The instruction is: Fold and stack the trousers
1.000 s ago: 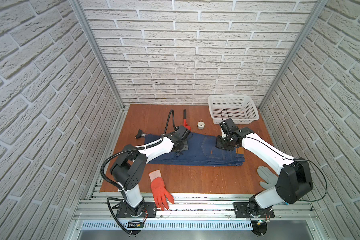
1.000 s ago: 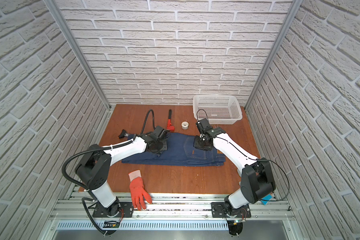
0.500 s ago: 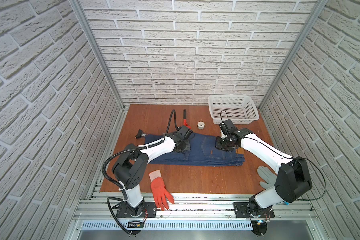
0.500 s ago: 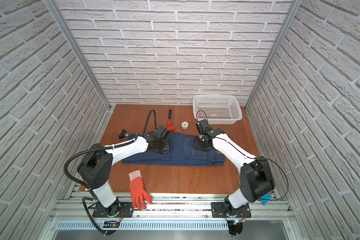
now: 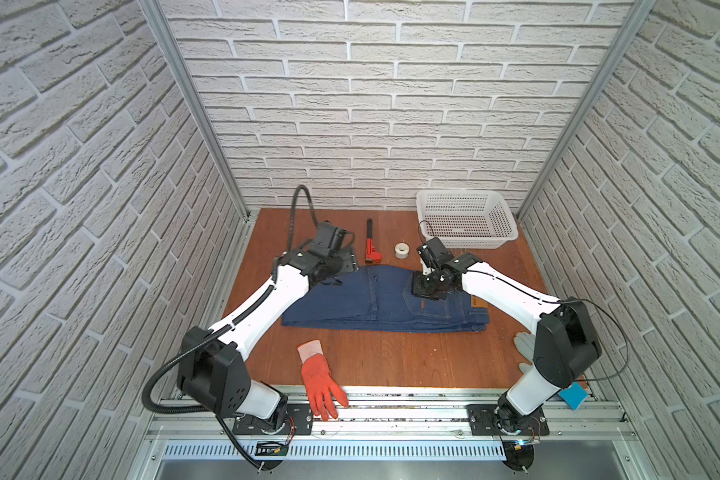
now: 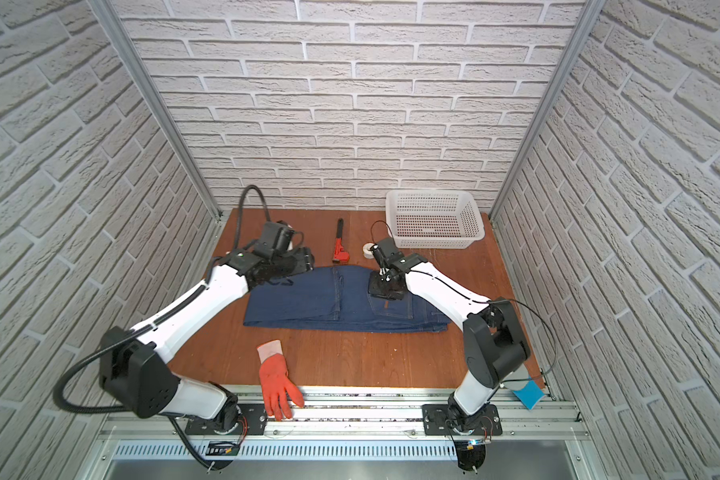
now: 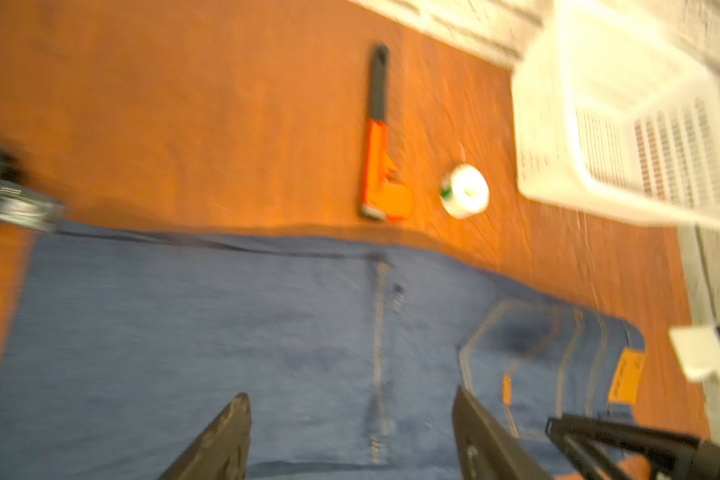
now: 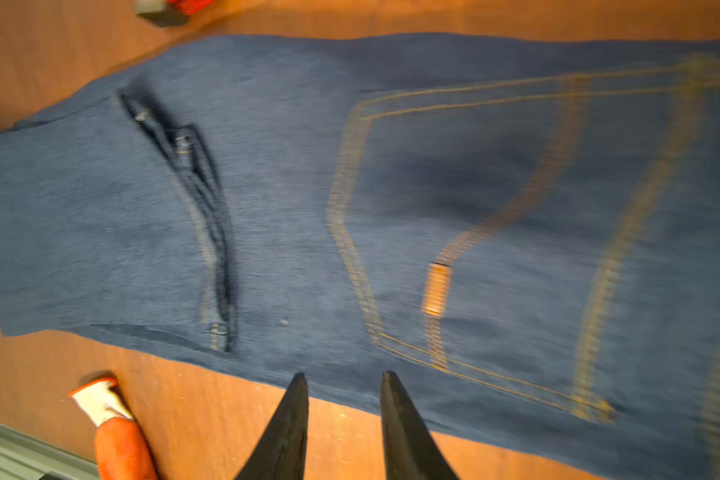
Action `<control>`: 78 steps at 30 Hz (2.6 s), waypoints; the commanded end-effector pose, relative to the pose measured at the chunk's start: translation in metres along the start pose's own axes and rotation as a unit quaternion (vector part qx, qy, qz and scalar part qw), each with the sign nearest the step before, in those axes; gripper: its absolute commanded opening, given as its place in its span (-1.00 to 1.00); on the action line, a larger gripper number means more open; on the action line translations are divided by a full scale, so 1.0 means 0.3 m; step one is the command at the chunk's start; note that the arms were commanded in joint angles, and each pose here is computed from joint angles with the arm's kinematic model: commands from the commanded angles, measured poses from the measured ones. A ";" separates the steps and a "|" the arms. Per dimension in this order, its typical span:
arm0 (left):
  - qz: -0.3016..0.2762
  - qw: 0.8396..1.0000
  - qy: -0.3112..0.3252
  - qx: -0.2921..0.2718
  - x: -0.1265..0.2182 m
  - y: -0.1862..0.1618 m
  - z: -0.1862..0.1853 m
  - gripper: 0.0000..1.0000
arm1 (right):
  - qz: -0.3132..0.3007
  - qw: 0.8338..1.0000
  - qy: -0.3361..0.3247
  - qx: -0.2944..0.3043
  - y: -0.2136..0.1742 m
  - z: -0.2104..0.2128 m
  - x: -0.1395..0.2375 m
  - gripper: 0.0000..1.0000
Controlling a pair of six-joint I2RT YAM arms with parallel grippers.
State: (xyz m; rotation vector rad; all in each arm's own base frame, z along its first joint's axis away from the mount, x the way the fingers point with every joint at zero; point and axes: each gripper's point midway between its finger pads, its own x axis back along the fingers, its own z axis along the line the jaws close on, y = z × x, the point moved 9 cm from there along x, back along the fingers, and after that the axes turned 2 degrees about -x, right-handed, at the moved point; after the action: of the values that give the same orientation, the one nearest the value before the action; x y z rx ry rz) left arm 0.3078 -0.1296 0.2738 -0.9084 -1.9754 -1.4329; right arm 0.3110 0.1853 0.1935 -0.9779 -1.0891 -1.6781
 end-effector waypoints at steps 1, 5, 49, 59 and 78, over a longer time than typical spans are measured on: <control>0.060 0.998 0.017 -0.014 -0.012 -0.055 0.145 0.49 | -0.020 0.999 0.032 0.009 0.014 0.097 -0.006 -0.36; 0.061 0.998 0.027 0.015 0.009 -0.069 0.308 0.49 | -0.019 0.999 0.043 0.015 0.005 0.159 -0.056 -0.36; 0.287 0.944 -0.021 0.161 -0.279 -0.152 0.699 0.51 | 0.045 0.998 0.045 0.021 -0.064 0.264 -0.347 -0.47; 0.311 0.934 -0.040 0.171 -0.314 -0.179 0.705 0.30 | 0.057 0.997 0.044 0.018 -0.094 0.246 -0.372 -0.56; 0.285 0.936 -0.095 0.184 -0.263 -0.174 0.656 -0.66 | 0.064 0.997 0.042 0.020 -0.113 0.251 -0.391 -0.61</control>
State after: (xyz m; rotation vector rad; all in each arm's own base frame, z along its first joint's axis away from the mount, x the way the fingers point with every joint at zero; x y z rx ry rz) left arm 0.3163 0.0322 0.1136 -1.3177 -1.7705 -0.6380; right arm 0.3326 0.2857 0.1063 -0.9286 -0.9960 -1.5932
